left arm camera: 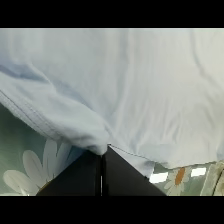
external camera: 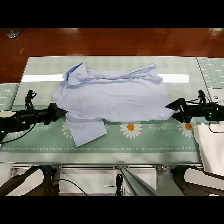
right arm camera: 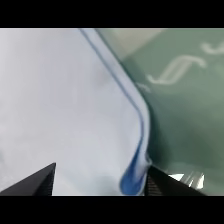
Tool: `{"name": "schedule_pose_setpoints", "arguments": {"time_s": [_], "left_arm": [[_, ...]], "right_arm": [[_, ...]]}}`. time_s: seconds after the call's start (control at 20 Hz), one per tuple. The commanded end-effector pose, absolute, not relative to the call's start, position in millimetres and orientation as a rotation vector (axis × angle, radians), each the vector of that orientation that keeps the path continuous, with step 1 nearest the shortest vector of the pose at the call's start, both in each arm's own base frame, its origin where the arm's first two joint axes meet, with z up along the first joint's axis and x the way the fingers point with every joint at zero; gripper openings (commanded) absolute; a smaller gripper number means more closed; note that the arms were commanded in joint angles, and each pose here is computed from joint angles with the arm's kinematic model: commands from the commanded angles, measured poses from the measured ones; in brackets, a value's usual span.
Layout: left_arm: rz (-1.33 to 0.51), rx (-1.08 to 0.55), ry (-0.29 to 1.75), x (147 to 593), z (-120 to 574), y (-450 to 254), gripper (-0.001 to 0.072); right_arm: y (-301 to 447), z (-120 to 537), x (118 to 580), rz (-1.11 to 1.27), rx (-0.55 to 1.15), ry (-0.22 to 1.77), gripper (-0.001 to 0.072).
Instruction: Fold the shirts.
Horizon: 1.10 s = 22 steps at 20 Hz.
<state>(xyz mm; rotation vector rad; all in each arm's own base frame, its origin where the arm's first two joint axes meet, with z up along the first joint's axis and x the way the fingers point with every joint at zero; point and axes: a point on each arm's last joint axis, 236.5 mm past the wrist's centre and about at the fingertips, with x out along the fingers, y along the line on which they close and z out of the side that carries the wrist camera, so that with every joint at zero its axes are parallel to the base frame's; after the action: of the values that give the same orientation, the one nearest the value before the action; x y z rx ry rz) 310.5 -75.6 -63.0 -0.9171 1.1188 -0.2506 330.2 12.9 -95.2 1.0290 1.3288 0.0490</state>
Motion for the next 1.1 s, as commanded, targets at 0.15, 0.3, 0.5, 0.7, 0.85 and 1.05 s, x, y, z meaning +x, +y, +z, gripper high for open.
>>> {"name": "schedule_pose_setpoints", "arguments": {"time_s": [0.15,0.3,0.5,0.7,0.85,1.05], "left_arm": [[-0.255,-0.918,1.112,313,-60,-76,0.0022],[-0.324,-0.925,1.025,340,-19,-77,0.0022],[-0.491,-0.841,0.579,420,172,-66,0.0021],[-0.601,-0.551,0.17,406,392,-67,0.0021],[-0.528,-0.335,0.048,355,474,-66,0.0021],[-0.155,-0.086,0.005,271,504,-23,0.0021]], "right_arm": [[45,-73,353,0.191,0.901,1.376,0.0017],[44,-23,378,0.277,0.859,1.322,0.0016],[25,157,446,0.353,0.664,0.936,0.0016],[28,362,418,0.378,0.372,0.521,0.0016],[12,429,346,0.206,0.189,0.365,0.0017],[15,470,246,0.082,0.063,0.24,0.0018]]}}
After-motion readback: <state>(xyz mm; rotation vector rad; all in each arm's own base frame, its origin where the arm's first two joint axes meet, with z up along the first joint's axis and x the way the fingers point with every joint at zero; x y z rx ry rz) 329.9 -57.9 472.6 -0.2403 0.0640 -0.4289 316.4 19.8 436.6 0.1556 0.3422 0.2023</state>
